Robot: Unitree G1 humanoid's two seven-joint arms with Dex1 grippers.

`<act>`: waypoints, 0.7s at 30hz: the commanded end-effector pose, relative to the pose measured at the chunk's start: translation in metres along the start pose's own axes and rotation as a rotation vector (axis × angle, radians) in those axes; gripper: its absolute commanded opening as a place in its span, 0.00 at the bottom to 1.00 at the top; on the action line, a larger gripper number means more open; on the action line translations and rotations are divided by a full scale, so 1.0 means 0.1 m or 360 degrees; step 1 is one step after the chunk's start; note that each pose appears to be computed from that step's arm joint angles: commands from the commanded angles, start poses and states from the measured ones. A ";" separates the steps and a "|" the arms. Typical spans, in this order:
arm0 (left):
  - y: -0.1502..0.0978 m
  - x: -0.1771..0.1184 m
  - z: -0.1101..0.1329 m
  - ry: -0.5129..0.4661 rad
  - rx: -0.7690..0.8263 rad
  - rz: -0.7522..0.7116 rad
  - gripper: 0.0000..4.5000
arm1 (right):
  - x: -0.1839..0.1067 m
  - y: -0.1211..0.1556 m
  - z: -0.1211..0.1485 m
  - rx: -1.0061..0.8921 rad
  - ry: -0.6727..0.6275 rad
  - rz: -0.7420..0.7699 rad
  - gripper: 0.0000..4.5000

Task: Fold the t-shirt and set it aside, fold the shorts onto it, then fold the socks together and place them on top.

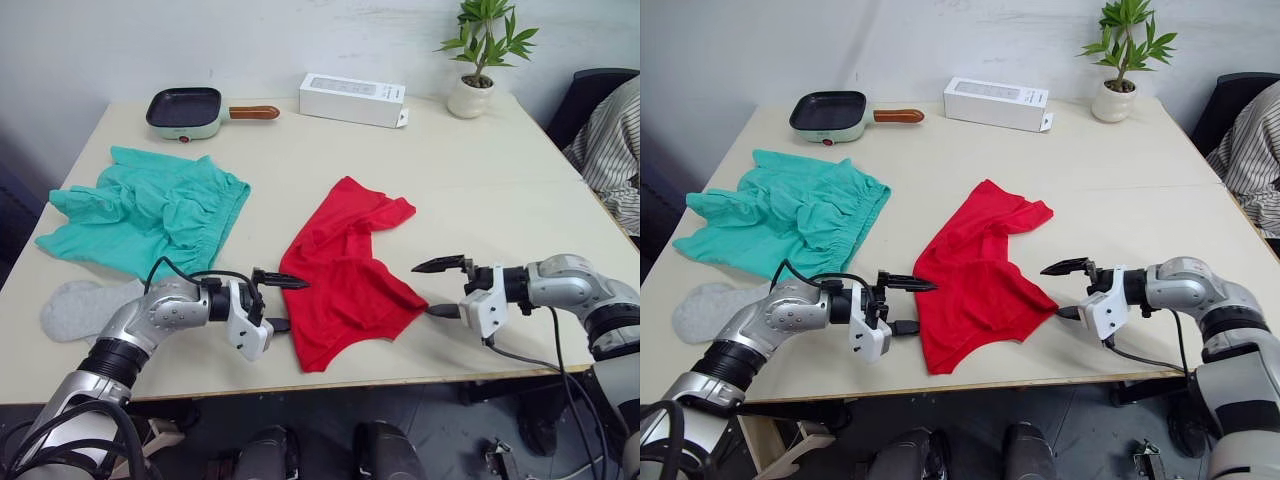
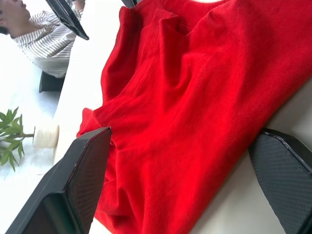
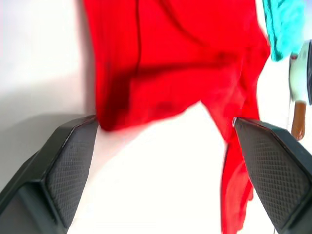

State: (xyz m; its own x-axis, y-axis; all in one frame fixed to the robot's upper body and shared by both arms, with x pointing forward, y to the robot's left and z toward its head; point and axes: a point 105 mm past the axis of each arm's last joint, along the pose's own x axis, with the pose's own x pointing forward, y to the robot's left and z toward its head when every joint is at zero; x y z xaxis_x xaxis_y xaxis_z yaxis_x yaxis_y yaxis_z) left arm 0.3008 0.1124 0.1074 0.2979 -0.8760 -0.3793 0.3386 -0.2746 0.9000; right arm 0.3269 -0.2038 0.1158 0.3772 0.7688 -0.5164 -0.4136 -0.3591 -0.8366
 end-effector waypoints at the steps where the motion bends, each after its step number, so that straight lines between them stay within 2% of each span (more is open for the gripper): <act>1: -0.15 -0.02 -0.13 0.0121 -0.0053 -0.0098 1.00 | 0.00 0.31 -0.17 0.0114 0.0173 0.0225 1.00; 11: -0.10 0.19 -0.11 0.0078 -0.0055 -0.0069 1.00 | 0.45 0.17 0.04 -0.0112 -0.0050 0.0186 1.00; 18: -0.08 0.28 -0.10 0.0065 -0.0064 -0.0044 1.00 | 0.61 0.17 0.20 -0.0212 -0.0205 0.0177 1.00; 21: -0.09 0.29 -0.10 0.0060 -0.0063 -0.0046 0.86 | 0.66 0.17 0.26 -0.0232 -0.0256 0.0161 1.00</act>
State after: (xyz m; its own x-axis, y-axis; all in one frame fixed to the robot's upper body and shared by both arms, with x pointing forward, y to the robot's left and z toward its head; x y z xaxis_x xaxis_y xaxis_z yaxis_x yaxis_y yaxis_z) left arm 0.3154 0.0937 0.0990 0.3261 -0.8722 -0.3647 0.3531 -0.2455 0.9028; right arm 0.3401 -0.1557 0.1083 0.3107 0.8242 -0.4735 -0.2654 -0.4031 -0.8758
